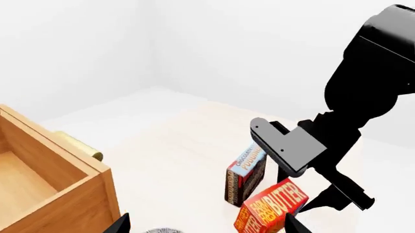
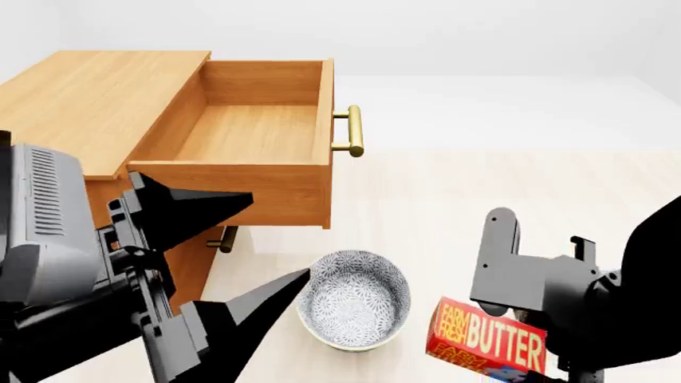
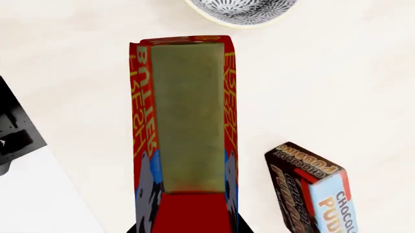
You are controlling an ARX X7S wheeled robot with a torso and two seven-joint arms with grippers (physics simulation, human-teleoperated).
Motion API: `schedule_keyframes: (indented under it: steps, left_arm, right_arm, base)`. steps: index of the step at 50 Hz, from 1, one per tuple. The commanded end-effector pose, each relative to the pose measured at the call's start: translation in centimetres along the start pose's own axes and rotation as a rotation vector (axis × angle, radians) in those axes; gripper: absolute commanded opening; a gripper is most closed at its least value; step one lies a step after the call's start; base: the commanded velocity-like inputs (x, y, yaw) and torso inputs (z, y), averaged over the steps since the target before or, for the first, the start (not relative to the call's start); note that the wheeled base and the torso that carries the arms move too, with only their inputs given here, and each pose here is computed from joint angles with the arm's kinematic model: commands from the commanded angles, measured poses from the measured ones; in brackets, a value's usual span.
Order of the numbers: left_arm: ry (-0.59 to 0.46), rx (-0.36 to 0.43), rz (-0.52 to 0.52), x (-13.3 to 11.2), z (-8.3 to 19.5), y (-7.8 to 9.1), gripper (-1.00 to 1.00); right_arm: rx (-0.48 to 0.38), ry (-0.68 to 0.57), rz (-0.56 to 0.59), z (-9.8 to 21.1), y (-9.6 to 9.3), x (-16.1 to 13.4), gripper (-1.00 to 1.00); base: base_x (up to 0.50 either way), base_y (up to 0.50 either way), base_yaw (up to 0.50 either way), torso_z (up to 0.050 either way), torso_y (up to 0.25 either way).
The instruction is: Put the butter at the back in the top drawer of the cabinet and close it.
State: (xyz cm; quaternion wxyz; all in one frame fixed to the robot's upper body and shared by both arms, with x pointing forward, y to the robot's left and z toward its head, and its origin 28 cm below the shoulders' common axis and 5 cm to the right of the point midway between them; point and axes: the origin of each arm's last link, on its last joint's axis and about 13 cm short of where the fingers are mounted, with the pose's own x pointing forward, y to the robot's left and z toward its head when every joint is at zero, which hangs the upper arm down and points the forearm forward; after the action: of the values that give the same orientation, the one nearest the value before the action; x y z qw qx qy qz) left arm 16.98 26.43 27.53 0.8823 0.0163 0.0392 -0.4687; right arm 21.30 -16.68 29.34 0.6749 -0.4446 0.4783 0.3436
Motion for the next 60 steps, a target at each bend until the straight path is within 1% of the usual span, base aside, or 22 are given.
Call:
schedule_keyframes:
  steps: [1,12,18,21,24,30,41,50,53,60]
  left_arm:
    - [0.087,0.066,-0.077,0.4,1.8,0.6,1.00]
    - [0.228,0.124,-0.148,1.5,3.3,1.8,1.00]
    - [0.285,0.146,-0.184,2.0,4.0,2.2,1.00]
    - [0.307,0.152,-0.207,2.3,4.4,2.3,1.00]
    - [0.327,0.148,-0.252,2.6,4.8,2.4,1.00]
    - [0.389,0.167,-0.277,3.2,4.9,2.4,1.00]
    - [0.426,0.192,-0.302,3.8,5.6,2.2,1.00]
    - [0.449,0.198,-0.325,4.3,5.9,2.0,1.00]
    - [0.450,0.188,-0.338,4.5,6.0,2.1,1.00]
    - [0.477,0.200,-0.343,5.0,5.7,2.1,1.00]
  right_arm:
    - [-0.051,-0.045,-0.140,0.8,0.0,-3.0,-1.00]
    - [-0.078,-0.025,-0.137,2.2,-0.5,-4.6,-1.00]
    - [-0.099,-0.025,-0.115,3.1,-0.6,-5.2,-1.00]
    - [-0.109,-0.026,-0.112,3.4,-0.6,-5.4,-1.00]
    - [-0.118,-0.023,-0.118,3.8,-0.5,-5.7,-1.00]
    - [-0.139,-0.025,-0.116,4.3,-0.4,-6.0,-1.00]
    - [-0.160,-0.026,-0.113,5.2,-0.4,-6.5,-1.00]
    - [-0.180,-0.051,-0.119,6.0,-0.2,-7.2,-1.00]
    - [-0.186,-0.054,-0.121,6.2,-0.1,-7.2,-1.00]
    - [-0.198,-0.055,-0.118,6.5,0.0,-7.1,-1.00]
  base:
    - [0.00,0.00,0.00,0.000,0.000]
    - [0.00,0.00,0.00,0.001,0.000]
    - [0.00,0.00,0.00,0.000,0.002]
    - [0.00,0.00,0.00,0.000,0.000]
    - [0.00,0.00,0.00,0.000,0.000]
    - [0.00,0.00,0.00,0.000,0.002]
    - [0.00,0.00,0.00,0.001,0.000]
    - [0.00,0.00,0.00,0.000,0.001]
    - [0.00,0.00,0.00,0.000,0.000]
    - [0.00,0.00,0.00,0.000,0.001]
